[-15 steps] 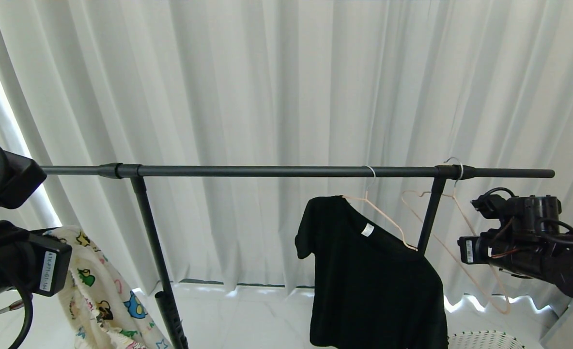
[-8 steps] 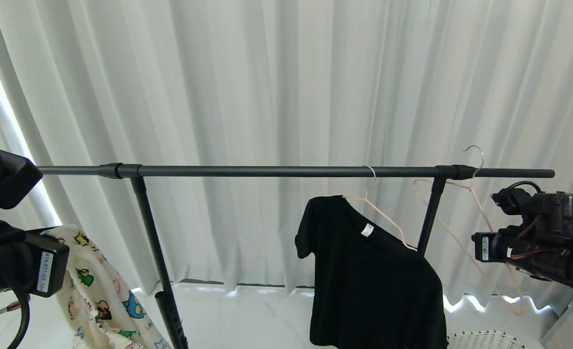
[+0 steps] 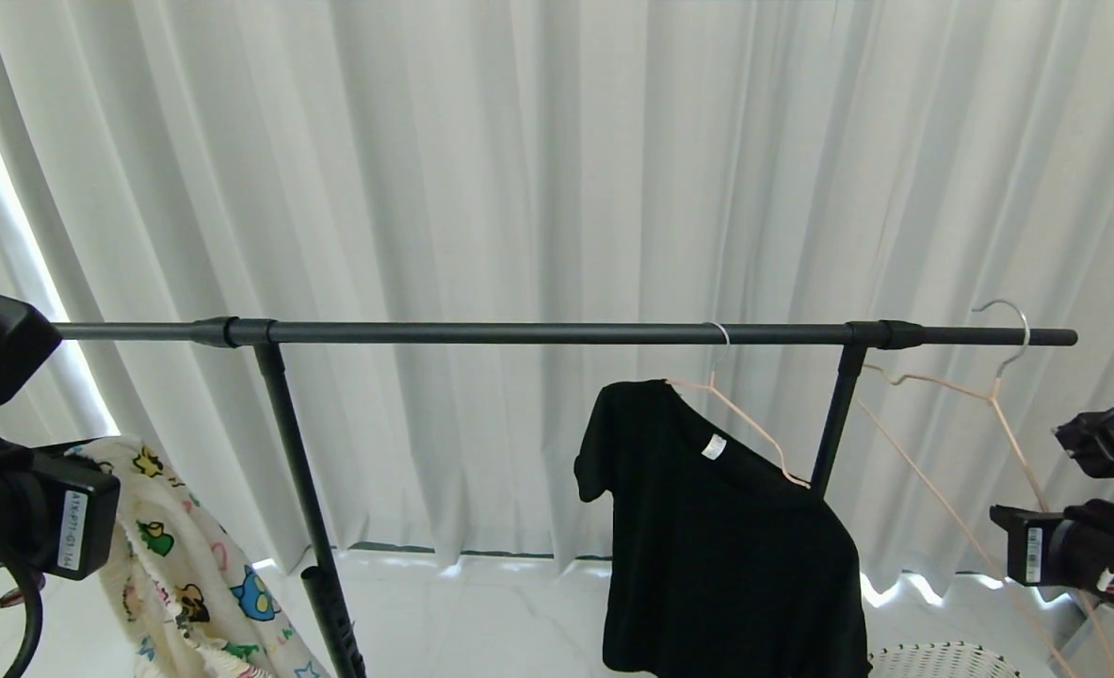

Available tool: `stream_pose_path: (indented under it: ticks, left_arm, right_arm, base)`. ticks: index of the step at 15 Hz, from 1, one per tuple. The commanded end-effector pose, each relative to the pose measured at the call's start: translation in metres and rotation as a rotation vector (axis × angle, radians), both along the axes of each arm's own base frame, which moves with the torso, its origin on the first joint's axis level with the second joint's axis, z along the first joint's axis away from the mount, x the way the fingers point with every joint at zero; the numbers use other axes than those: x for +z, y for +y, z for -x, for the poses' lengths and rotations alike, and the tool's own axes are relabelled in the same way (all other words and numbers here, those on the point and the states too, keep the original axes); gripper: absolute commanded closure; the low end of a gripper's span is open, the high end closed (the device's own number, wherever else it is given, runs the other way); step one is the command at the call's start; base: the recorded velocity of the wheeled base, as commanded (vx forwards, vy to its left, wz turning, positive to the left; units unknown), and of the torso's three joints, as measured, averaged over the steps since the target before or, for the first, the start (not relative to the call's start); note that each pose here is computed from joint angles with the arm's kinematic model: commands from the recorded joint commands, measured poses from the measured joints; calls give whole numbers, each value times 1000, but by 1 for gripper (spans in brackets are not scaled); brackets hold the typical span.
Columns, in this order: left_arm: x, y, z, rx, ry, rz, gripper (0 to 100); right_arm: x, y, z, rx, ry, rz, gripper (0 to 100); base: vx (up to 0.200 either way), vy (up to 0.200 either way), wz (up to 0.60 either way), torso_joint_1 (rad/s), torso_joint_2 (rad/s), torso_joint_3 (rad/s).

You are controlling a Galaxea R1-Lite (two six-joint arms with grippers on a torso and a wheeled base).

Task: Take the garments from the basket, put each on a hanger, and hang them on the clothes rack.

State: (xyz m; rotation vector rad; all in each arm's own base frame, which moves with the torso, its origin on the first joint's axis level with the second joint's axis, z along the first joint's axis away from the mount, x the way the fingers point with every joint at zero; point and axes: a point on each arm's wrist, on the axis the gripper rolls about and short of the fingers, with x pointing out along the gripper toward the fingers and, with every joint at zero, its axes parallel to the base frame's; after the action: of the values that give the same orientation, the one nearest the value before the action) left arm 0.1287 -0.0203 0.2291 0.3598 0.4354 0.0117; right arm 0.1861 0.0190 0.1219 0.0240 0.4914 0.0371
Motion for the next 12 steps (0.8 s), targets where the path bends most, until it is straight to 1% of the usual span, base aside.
stream_pose_path:
  ticks: [1,5,7,10,12]
  left_arm:
    - [1,1,6,0,-16,3,100]
    - [-9,4,19,1,-15,1,100]
    - [-10,5,24,0,-22,2,100]
    - [-11,6,26,2,-24,2,100]
    - [-11,6,26,2,-22,2,100]
  right_arm:
    - [11,-3,28,-1,-50,12,100]
    - [15,-5,47,1,-40,17,100]
    - [18,-6,57,13,-36,41,100]
    - [20,-7,64,23,-38,49,100]
    - [23,-7,68,38,-48,68,100]
  base:
    - [-200,0,0,2,7,2]
    - [-200,0,0,6,2,1]
    - [-200,0,0,-5,0,7]
    - [-200,0,0,1,2,2]
    - [-200,0,0,-2,2,5]
